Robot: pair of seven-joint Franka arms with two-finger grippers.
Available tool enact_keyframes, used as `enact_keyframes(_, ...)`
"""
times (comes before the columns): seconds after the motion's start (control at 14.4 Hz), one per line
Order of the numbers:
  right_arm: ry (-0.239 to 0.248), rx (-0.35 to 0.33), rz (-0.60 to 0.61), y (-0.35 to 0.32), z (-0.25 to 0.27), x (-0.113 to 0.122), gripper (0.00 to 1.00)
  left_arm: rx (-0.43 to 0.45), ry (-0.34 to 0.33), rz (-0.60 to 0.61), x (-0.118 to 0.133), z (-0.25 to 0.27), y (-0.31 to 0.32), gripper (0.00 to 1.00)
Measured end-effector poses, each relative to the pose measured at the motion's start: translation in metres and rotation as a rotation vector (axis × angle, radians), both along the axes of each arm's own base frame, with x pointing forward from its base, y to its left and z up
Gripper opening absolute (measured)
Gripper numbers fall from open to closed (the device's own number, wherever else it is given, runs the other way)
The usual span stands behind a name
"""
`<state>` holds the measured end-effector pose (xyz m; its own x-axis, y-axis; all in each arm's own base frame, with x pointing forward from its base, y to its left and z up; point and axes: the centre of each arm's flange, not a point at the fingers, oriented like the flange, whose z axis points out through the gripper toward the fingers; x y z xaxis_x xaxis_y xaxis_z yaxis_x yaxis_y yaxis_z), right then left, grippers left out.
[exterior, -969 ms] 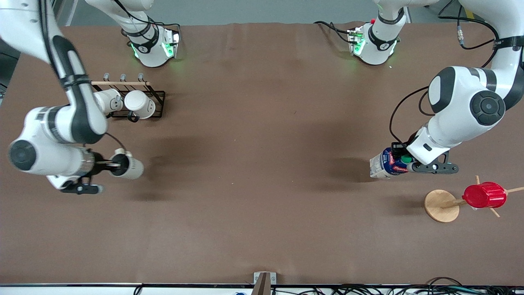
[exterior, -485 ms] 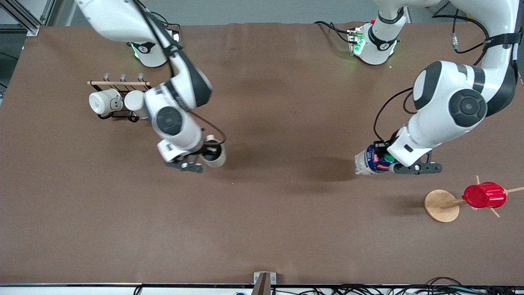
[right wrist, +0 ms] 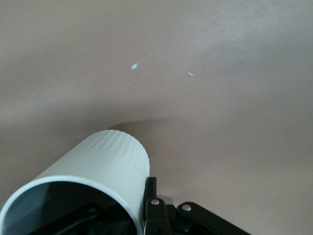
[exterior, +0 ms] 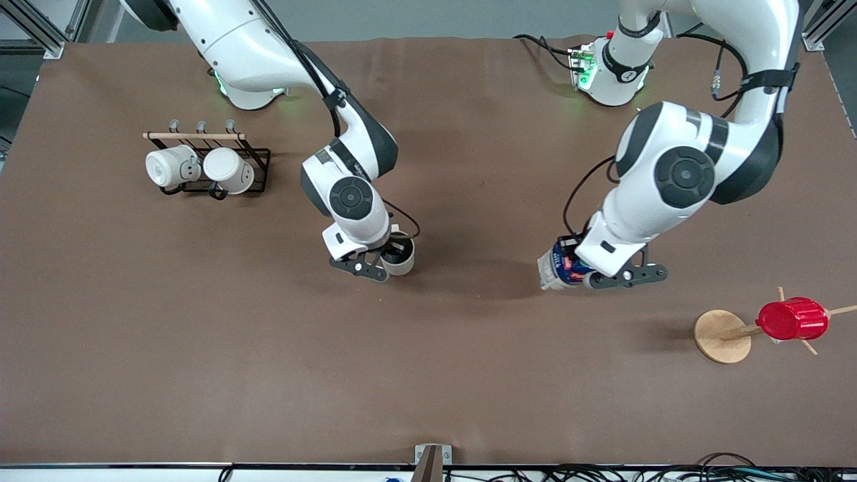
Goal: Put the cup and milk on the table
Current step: 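Carry the mug and carton toward the table middle with both grippers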
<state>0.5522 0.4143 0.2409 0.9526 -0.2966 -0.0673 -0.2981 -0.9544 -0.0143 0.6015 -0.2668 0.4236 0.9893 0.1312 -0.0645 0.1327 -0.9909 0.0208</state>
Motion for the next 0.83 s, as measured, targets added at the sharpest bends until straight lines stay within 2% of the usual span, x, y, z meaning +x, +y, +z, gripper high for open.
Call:
enact_keyframes(0.14,-0.013,0.011,-0.03,0.008,-0.01,-0.002,0.09,0.008,0.015,0.019,-0.012,-0.011,-0.037,0.39)
enact_keyframes(0.21,-0.012,0.009,-0.044,0.01,-0.013,-0.004,0.15,0.012,0.024,0.025,-0.021,-0.018,-0.059,0.39)
enact_keyframes(0.35,-0.013,0.006,-0.06,0.01,-0.013,-0.003,0.36,0.018,0.038,0.02,-0.036,-0.032,-0.101,0.39)
enact_keyframes(0.55,-0.018,-0.005,-0.096,0.005,0.004,0.006,0.63,0.017,0.046,0.015,-0.044,-0.048,-0.14,0.39)
enact_keyframes(0.76,-0.047,-0.069,-0.103,-0.017,0.07,0.019,0.93,0.003,0.034,0.04,-0.048,-0.061,-0.164,0.39)
enact_keyframes(0.83,-0.061,-0.095,-0.107,-0.029,0.096,0.021,0.99,-0.006,0.024,0.054,-0.05,-0.065,-0.172,0.39)
